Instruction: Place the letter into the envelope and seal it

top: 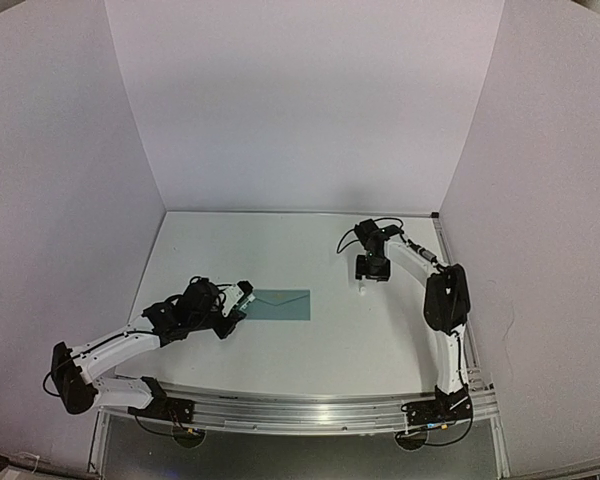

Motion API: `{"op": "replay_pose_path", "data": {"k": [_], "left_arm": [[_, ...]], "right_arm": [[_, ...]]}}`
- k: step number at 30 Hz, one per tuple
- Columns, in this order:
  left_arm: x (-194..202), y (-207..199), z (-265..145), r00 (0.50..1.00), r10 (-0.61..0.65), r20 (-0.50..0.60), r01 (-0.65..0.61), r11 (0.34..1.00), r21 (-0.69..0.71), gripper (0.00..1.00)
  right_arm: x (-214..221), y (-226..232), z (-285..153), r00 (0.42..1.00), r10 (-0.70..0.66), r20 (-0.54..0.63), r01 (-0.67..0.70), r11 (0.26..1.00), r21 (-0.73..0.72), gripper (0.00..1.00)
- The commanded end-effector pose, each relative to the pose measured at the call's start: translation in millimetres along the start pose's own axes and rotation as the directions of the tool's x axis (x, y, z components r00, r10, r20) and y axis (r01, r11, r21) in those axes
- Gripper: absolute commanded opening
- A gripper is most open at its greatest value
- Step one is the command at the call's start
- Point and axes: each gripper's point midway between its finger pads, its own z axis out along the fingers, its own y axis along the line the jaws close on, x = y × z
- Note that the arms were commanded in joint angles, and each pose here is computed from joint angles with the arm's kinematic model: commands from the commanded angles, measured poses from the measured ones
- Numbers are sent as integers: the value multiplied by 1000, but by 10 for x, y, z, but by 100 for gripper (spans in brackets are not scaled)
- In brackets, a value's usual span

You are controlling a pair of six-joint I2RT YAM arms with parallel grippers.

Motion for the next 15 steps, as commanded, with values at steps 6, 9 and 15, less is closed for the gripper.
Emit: {"op": "replay_pose_path", "data": {"k": [6,9,15], "left_arm": [[-133,83,-23,996,-52,76,51,999,5,0],[-141,99,-16,996,-52,78,52,999,2,0],[-132,113,6,996,-53,72,53,999,0,0]], "right_arm": [[103,157,281,995,-32,-96,29,999,-31,52],[158,101,350,993,-27,-115,27,1000,-3,49],[241,71,425,989,-39,-143,41,999,7,42]]}}
